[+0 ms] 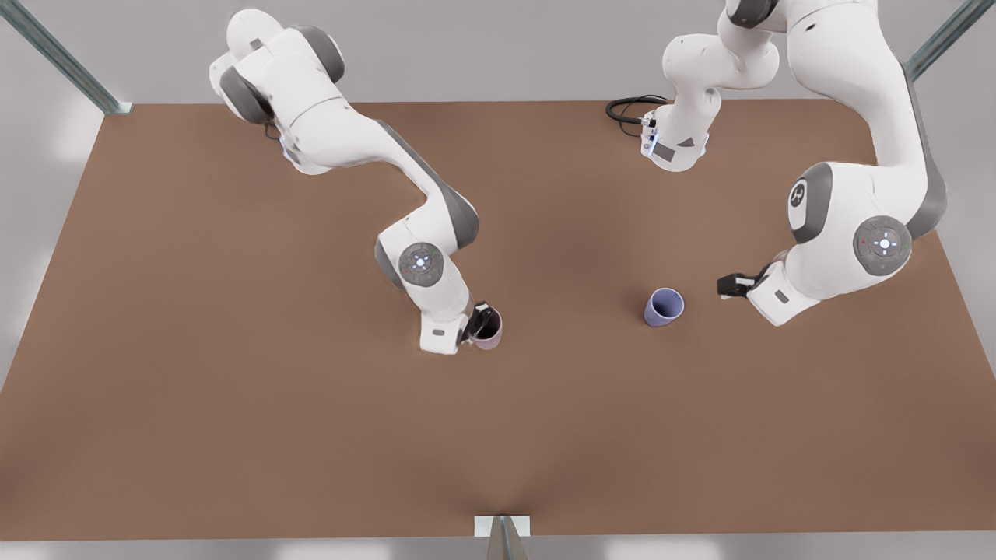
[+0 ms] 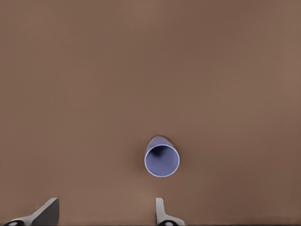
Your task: Stack the cups, with the pink cup at the bottom and the purple cup at the top
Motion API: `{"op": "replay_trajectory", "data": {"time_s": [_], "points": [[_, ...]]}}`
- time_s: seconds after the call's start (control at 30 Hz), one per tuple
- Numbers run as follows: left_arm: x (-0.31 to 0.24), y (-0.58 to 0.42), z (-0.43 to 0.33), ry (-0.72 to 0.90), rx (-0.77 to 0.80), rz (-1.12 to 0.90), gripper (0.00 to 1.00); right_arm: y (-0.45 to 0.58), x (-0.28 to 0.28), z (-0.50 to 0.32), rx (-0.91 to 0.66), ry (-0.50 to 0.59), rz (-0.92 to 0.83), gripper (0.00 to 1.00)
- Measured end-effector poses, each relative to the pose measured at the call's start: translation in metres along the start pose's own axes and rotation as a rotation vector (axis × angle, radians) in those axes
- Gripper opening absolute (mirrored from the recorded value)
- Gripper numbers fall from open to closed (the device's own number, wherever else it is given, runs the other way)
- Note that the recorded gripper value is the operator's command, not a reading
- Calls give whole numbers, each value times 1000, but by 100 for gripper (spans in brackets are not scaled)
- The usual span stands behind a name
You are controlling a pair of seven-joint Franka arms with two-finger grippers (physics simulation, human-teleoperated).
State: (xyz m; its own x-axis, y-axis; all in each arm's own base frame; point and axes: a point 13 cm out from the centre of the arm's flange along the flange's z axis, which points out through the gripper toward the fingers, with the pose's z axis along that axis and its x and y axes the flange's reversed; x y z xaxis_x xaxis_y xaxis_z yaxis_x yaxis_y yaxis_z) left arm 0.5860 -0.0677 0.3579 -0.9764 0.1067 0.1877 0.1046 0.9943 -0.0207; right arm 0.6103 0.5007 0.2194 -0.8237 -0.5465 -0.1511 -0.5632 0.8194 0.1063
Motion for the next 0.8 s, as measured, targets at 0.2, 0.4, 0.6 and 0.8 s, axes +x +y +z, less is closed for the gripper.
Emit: {"op": "replay_trajectory", "data": {"time_s": [0.2, 0.4, 0.6, 0.8], "points": [[17, -13, 81, 32, 16, 8, 100, 94, -8, 86, 30, 22, 172, 21], [4, -11, 125, -12, 19, 0, 100, 92, -1, 110, 55, 29, 395, 21], [14, -11, 161, -5, 22, -4, 100, 92, 1, 113, 60, 29, 561, 40], [24, -9, 184, 17, 21, -4, 100, 90, 2, 112, 67, 27, 683, 96]]}}
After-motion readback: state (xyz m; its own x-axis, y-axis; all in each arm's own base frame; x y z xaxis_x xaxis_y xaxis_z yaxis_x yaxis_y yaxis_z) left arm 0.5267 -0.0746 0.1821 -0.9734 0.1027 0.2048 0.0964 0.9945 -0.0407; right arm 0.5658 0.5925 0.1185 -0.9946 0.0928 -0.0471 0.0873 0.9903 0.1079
